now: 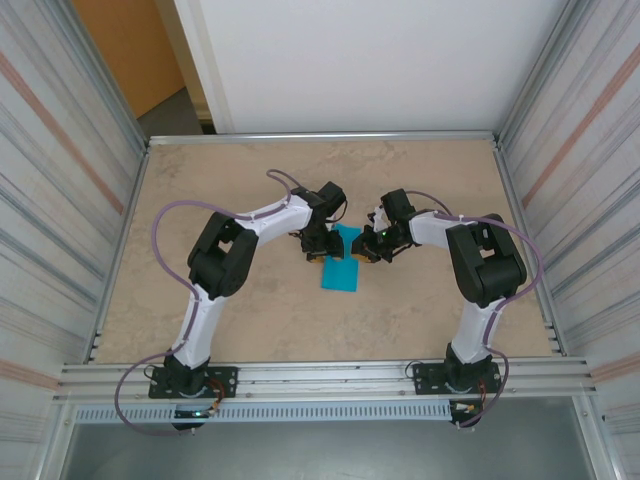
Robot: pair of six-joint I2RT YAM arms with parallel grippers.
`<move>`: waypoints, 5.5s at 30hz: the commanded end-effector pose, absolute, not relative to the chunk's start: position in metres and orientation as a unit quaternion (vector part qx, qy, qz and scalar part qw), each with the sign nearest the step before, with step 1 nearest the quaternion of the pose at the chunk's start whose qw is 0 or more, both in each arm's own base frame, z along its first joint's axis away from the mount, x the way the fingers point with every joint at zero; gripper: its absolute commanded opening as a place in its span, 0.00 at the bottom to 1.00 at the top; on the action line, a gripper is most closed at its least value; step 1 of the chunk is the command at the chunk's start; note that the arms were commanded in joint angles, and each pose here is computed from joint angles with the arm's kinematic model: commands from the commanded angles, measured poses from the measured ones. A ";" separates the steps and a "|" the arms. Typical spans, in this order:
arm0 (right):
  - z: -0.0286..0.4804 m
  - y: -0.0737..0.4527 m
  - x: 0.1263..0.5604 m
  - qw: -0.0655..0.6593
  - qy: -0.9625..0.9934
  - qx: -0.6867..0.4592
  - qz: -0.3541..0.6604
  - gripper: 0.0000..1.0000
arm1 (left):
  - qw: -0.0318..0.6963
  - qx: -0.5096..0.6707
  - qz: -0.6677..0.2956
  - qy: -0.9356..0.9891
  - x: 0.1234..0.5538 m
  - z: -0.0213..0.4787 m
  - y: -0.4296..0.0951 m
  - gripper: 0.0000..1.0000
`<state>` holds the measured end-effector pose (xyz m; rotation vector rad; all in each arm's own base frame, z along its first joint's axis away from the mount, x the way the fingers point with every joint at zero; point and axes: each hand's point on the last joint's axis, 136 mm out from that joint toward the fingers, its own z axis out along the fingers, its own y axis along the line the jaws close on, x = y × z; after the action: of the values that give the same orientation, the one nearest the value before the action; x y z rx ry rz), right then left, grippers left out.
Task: Fold a paper plane with a square sheet of paper (pick it up from the middle)
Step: First fold in half a square sheet of paper at the center of the table, then hold the square sheet of paper at the center of the table, then first fold the square sheet of paper in half at the center of the table.
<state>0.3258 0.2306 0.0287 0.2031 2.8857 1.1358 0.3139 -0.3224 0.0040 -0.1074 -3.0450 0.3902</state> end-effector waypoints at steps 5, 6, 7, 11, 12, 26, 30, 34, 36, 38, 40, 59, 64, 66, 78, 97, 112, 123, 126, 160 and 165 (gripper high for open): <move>0.031 0.232 0.326 0.010 0.925 0.067 0.374 0.15 | 0.154 -0.031 0.066 -0.985 0.249 -0.109 -0.308 0.46; 0.030 0.232 0.325 0.009 0.925 0.068 0.374 0.15 | 0.155 -0.030 0.066 -0.985 0.249 -0.109 -0.308 0.46; 0.030 0.232 0.325 0.009 0.925 0.068 0.374 0.15 | 0.156 -0.030 0.066 -0.985 0.249 -0.110 -0.308 0.46; 0.027 0.232 0.324 0.003 0.925 0.068 0.375 0.15 | 0.156 -0.029 0.068 -0.985 0.250 -0.110 -0.308 0.46; 0.026 0.232 0.323 0.000 0.925 0.069 0.374 0.15 | 0.156 -0.029 0.068 -0.985 0.250 -0.110 -0.308 0.46; -0.023 0.205 0.303 -0.036 0.954 0.085 0.286 0.10 | 0.151 -0.028 0.068 -0.986 0.251 -0.103 -0.307 0.44; -0.038 0.193 0.294 -0.046 0.964 0.085 0.249 0.09 | 0.096 -0.016 0.114 -0.989 0.272 -0.059 -0.322 0.41; -0.051 0.185 0.289 -0.053 0.971 0.083 0.220 0.07 | 0.007 0.004 0.180 -0.984 0.308 0.007 -0.336 0.42; -0.057 0.184 0.287 -0.058 0.973 0.078 0.209 0.06 | -0.029 0.012 0.198 -0.980 0.322 0.035 -0.332 0.43; -0.061 0.182 0.286 -0.062 0.976 0.073 0.197 0.05 | -0.052 0.017 0.221 -0.974 0.331 0.058 -0.327 0.45; -0.063 0.181 0.285 -0.064 0.978 0.066 0.186 0.05 | -0.066 0.017 0.246 -0.967 0.336 0.073 -0.322 0.45; -0.074 0.177 0.276 -0.088 0.984 0.048 0.150 0.05 | -0.001 -0.057 0.370 -0.927 0.320 0.060 -0.364 0.16; -0.075 0.175 0.276 -0.092 0.984 0.049 0.143 0.05 | 0.012 -0.051 0.359 -0.932 0.320 0.048 -0.364 0.13; -0.075 0.175 0.275 -0.095 0.984 0.047 0.140 0.06 | 0.023 -0.040 0.348 -0.936 0.321 0.033 -0.360 0.12; -0.085 0.161 0.262 -0.124 0.985 0.050 0.110 0.06 | 0.042 -0.004 0.334 -0.942 0.321 0.000 -0.324 0.10; -0.088 0.156 0.258 -0.135 0.984 0.055 0.106 0.06 | -0.036 -0.034 0.432 -0.900 0.345 0.070 -0.325 0.11; -0.090 0.154 0.256 -0.135 0.984 0.055 0.102 0.06 | -0.012 0.002 0.369 -0.929 0.353 -0.001 -0.311 0.11; -0.091 0.153 0.255 -0.135 0.984 0.054 0.102 0.06 | -0.077 0.030 0.366 -0.927 0.384 0.036 -0.254 0.11; -0.091 0.153 0.255 -0.134 0.984 0.056 0.105 0.06 | -0.096 0.004 0.401 -0.911 0.383 0.064 -0.278 0.11; -0.093 0.150 0.256 -0.132 0.983 0.070 0.104 0.05 | -0.080 0.033 0.369 -0.926 0.443 0.006 -0.266 0.12; -0.091 0.151 0.257 -0.130 0.983 0.069 0.106 0.05 | -0.093 0.012 0.394 -0.914 0.447 0.035 -0.278 0.12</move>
<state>0.3273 0.2338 0.0015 0.0500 3.0060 1.0486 0.4530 -0.2732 0.0281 0.1142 -3.0441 1.3438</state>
